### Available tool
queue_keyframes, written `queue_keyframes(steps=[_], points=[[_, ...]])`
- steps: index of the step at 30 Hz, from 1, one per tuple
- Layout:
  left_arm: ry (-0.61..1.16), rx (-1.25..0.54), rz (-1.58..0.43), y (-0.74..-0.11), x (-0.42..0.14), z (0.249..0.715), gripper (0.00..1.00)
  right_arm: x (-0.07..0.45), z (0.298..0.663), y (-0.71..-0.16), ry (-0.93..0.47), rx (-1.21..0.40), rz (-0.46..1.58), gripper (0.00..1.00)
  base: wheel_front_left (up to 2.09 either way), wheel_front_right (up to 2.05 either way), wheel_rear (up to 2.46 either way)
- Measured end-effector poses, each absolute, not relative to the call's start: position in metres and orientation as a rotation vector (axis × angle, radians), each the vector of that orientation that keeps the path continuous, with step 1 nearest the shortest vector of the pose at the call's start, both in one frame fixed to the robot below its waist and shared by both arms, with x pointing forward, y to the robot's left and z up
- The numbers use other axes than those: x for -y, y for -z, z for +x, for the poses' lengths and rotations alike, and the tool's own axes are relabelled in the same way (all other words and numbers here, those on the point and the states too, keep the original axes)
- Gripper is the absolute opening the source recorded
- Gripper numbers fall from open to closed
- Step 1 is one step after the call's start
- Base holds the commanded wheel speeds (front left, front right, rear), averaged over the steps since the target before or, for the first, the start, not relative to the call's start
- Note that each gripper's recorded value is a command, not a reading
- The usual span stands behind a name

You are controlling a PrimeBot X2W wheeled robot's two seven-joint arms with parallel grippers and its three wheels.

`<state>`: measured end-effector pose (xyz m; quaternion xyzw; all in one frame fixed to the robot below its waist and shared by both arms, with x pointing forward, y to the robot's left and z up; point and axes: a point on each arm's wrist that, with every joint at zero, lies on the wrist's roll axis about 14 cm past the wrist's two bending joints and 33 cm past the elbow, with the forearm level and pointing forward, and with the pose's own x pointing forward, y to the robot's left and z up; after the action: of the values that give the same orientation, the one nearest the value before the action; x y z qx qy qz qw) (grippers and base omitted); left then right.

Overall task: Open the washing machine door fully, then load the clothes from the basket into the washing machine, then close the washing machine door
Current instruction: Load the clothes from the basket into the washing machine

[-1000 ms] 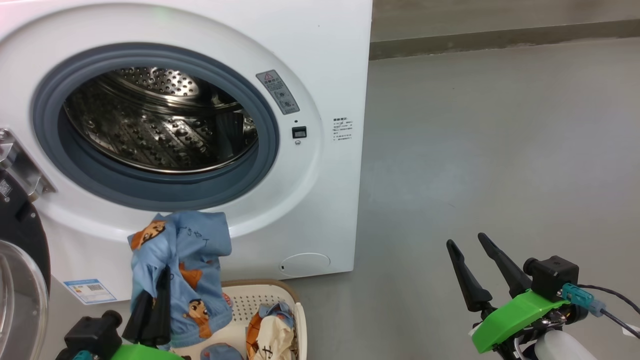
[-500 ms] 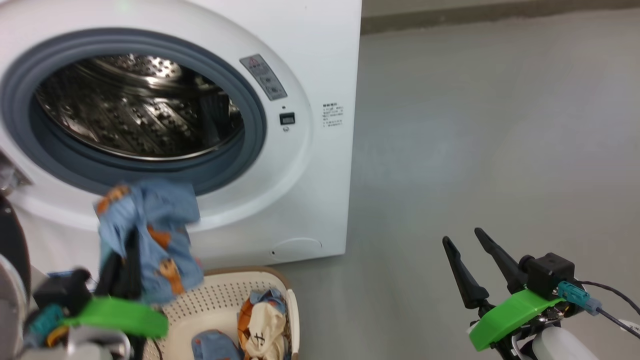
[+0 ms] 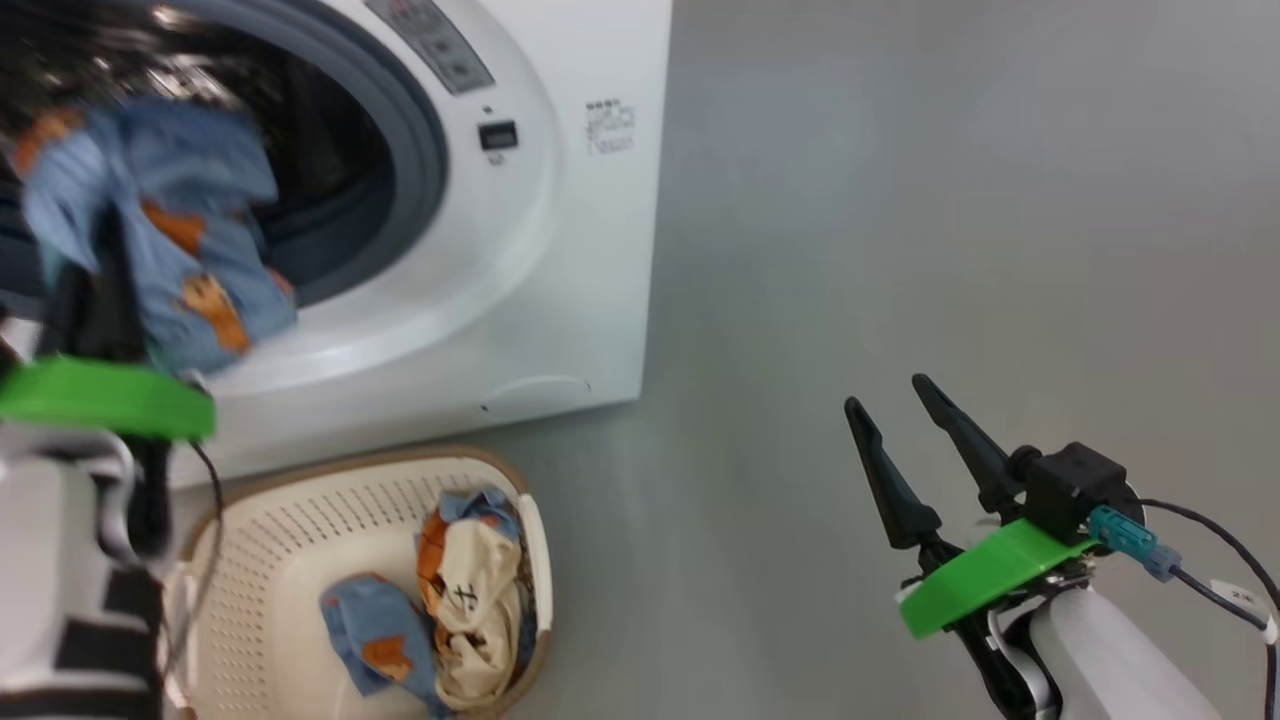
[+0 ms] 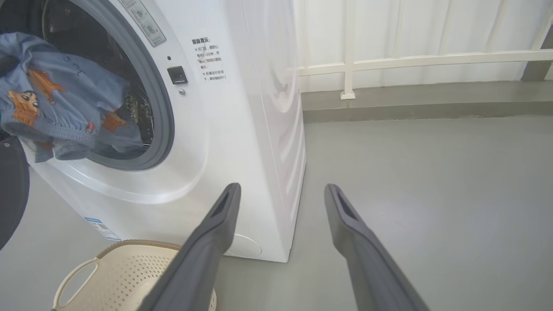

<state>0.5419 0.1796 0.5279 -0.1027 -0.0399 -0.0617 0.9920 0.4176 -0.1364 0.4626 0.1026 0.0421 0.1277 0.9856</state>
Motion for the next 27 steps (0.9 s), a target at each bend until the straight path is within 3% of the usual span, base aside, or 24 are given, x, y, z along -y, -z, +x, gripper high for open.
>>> queue_keyframes(steps=[15,27], points=[[0.123,0.018,-0.214,-0.486,-0.172,0.655,0.0,0.14,0.451,-0.415,-0.211,-0.169,0.203,1.0,0.0,0.0,0.0],[0.135,-0.065,-0.208,-0.427,-0.16,0.698,0.0,0.153,0.45,-0.366,-0.157,-0.278,0.192,1.0,0.0,0.0,0.0]])
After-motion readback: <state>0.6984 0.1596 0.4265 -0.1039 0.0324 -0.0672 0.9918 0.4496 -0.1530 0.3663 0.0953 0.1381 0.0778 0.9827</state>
